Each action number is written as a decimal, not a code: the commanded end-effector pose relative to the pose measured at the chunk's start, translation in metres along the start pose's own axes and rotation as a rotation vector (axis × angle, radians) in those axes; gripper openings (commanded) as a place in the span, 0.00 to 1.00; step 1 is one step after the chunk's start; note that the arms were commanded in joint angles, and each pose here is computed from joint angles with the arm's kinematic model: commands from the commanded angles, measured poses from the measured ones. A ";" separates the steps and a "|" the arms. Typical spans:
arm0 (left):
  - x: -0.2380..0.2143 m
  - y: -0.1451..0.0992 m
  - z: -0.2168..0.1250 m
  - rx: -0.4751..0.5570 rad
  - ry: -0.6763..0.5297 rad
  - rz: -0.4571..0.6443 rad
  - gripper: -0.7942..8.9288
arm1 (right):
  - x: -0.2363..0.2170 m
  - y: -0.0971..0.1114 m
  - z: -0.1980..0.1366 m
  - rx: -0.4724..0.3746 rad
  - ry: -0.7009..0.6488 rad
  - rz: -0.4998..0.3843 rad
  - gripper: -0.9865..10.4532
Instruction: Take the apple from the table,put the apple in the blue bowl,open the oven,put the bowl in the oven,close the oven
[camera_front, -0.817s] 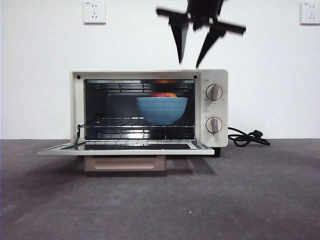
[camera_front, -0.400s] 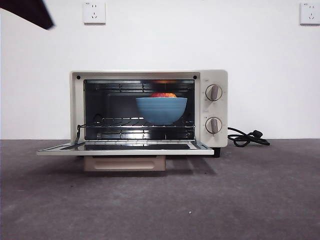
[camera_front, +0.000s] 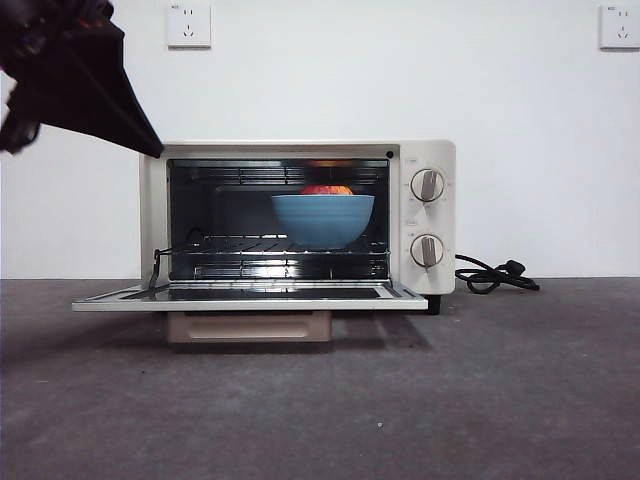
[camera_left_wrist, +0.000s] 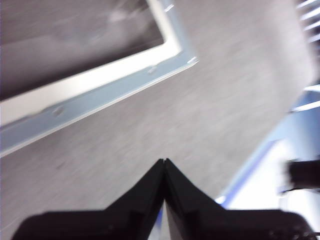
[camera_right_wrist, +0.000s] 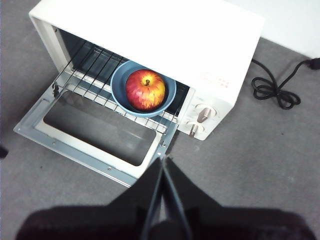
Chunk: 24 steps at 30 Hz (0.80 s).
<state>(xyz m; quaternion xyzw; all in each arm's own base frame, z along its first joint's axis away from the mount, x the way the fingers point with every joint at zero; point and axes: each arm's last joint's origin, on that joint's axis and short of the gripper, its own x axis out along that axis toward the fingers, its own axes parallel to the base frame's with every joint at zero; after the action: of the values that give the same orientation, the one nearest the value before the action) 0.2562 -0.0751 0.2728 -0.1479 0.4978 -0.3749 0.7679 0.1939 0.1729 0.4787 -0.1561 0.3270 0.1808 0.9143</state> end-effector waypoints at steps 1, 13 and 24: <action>0.005 0.013 -0.004 -0.009 0.035 -0.095 0.07 | -0.003 -0.002 -0.012 -0.048 0.005 0.001 0.08; -0.009 0.084 -0.041 -0.237 0.019 -0.009 0.07 | -0.009 -0.011 -0.093 0.003 -0.077 0.034 0.08; -0.022 0.116 -0.034 -0.391 -0.126 0.241 0.07 | -0.009 -0.013 -0.117 0.083 -0.091 0.048 0.08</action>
<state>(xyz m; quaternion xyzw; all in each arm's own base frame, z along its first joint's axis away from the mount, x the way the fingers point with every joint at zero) 0.2710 0.0240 0.2084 -0.2433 0.5147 -0.1782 0.8026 0.1290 0.1116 0.4020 -0.1102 0.2952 0.1965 0.9285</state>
